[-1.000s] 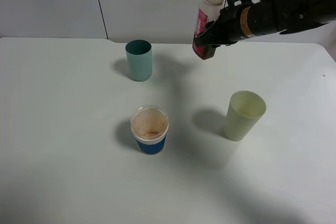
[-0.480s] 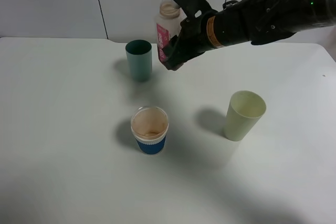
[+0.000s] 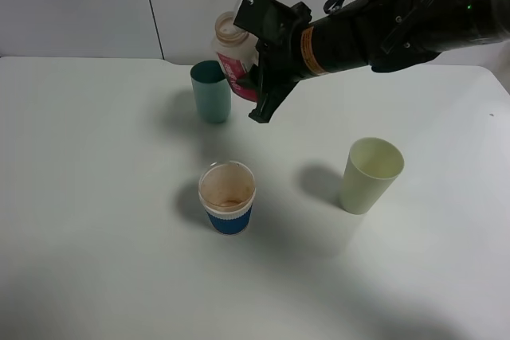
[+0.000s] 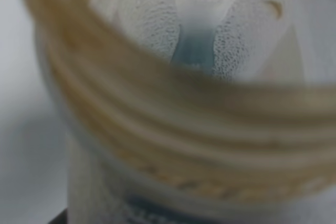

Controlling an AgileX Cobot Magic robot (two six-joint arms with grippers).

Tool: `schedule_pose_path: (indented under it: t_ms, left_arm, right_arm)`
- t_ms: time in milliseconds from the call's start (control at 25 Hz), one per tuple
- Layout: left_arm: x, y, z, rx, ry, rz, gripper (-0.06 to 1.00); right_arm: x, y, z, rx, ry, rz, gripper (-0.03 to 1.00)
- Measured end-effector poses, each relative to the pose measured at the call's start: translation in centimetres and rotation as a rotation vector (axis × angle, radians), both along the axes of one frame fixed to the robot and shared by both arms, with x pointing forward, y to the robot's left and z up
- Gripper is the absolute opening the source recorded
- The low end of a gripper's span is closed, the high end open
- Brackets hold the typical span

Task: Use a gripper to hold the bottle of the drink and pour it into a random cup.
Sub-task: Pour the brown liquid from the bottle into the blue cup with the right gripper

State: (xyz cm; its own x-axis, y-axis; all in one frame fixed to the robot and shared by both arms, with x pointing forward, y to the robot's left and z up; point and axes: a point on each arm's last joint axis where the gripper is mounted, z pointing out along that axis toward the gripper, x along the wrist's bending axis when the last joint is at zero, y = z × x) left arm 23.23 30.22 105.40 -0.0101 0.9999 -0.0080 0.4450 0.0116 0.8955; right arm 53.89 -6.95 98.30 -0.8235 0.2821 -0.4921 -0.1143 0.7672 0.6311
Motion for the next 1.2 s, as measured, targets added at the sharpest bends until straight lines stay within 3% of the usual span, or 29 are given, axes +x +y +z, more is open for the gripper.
schedule_pose_path:
  t_ms: [440,920,1200]
  left_arm:
    - [0.0,0.0,0.0,0.000,0.000,0.000,0.93]
    - [0.0,0.0,0.0,0.000,0.000,0.000,0.93]
    - [0.0,0.0,0.0,0.000,0.000,0.000,0.93]
  right_arm:
    - [-0.1,0.1,0.1,-0.202,-0.214,0.236,0.37]
    - [-1.1,0.5,0.4,-0.129,-0.188,0.389,0.37]
    - [-2.4,-1.7,-0.2,-0.197,-0.217,0.433,0.37]
